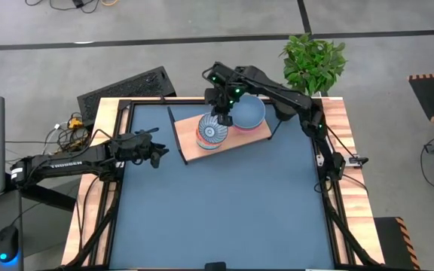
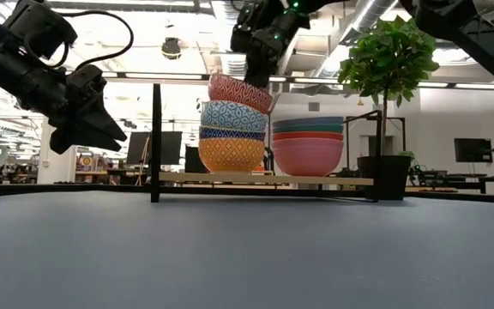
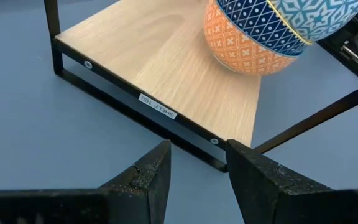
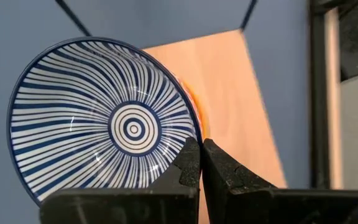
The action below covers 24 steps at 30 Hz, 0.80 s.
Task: Place and stack bowls onto a shelf
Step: Stack the dark blue bowl on top of the orange bowl on the shelf
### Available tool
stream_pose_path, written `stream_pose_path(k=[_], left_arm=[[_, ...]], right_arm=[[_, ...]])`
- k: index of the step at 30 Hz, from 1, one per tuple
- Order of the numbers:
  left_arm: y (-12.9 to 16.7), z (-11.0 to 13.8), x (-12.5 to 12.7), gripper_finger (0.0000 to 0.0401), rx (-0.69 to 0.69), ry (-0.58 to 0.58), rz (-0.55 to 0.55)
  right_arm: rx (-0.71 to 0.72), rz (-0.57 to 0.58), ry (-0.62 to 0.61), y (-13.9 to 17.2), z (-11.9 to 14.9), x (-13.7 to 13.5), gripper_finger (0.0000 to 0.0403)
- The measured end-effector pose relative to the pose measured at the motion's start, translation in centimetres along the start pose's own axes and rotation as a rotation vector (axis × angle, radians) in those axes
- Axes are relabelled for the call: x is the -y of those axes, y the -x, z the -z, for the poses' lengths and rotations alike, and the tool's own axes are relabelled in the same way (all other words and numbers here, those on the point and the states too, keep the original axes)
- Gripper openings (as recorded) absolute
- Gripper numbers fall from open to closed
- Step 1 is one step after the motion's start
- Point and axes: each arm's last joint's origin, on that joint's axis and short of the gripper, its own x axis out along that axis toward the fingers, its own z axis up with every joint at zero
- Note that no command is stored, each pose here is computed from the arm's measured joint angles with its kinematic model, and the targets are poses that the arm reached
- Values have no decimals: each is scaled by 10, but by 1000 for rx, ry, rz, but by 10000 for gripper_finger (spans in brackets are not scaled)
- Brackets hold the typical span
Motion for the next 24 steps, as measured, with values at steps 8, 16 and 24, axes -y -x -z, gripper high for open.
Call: stream_pose_path(k=[8,16,24], left_arm=[[0,0,0,139,2,-5,-5],[0,0,0,139,8,-5,-13],[0,0,-1,139,12,-3,-18]], right_arm=[[-69,-39,-25,-30,8,6,23],[-39,-18,-5,-27,4,7,63],[-2,-4,1,-24,-1,4,120]])
